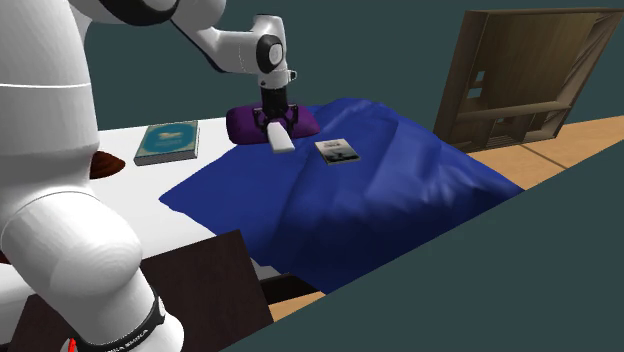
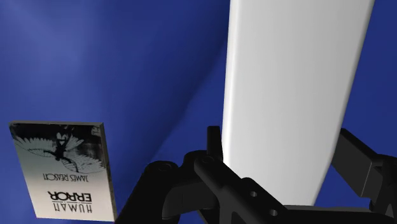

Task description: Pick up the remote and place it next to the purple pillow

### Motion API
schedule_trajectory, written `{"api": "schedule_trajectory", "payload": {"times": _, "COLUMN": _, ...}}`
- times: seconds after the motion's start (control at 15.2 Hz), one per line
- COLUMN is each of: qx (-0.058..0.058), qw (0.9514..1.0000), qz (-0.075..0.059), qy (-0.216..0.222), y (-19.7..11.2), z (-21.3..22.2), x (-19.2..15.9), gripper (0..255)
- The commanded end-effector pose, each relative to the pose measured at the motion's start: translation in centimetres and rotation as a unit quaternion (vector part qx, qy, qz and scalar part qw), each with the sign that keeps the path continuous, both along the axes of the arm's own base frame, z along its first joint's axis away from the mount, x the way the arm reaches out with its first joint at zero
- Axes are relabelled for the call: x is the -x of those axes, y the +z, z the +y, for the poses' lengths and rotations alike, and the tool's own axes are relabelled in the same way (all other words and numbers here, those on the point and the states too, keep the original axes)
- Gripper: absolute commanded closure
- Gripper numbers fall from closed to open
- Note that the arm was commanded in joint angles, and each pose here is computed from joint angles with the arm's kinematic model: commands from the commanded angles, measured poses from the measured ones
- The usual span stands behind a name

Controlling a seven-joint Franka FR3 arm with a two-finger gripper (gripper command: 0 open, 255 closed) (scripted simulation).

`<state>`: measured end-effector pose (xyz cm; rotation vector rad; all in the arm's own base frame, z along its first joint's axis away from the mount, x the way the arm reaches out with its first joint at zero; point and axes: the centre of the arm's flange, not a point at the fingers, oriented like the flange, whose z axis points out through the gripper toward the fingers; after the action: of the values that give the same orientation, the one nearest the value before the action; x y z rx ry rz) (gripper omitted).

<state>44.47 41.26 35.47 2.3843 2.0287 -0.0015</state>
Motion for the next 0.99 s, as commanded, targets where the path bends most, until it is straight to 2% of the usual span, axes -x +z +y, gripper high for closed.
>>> {"api": "schedule_trajectory", "payload": {"times": 0.0, "qx": 0.000, "qw": 1.0000, "qz": 0.000, "qy": -0.001, "y": 0.0, "z": 2.6, "x": 0.4, "gripper": 255}}
{"api": "schedule_trajectory", "payload": {"times": 0.26, "qx": 0.000, "qw": 1.0000, "qz": 0.000, "qy": -0.001, "y": 0.1, "z": 8.5, "x": 1.6, "gripper": 255}}
{"api": "schedule_trajectory", "payload": {"times": 0.92, "qx": 0.000, "qw": 1.0000, "qz": 0.000, "qy": -0.001, "y": -5.2, "z": 8.5, "x": 1.6, "gripper": 255}}
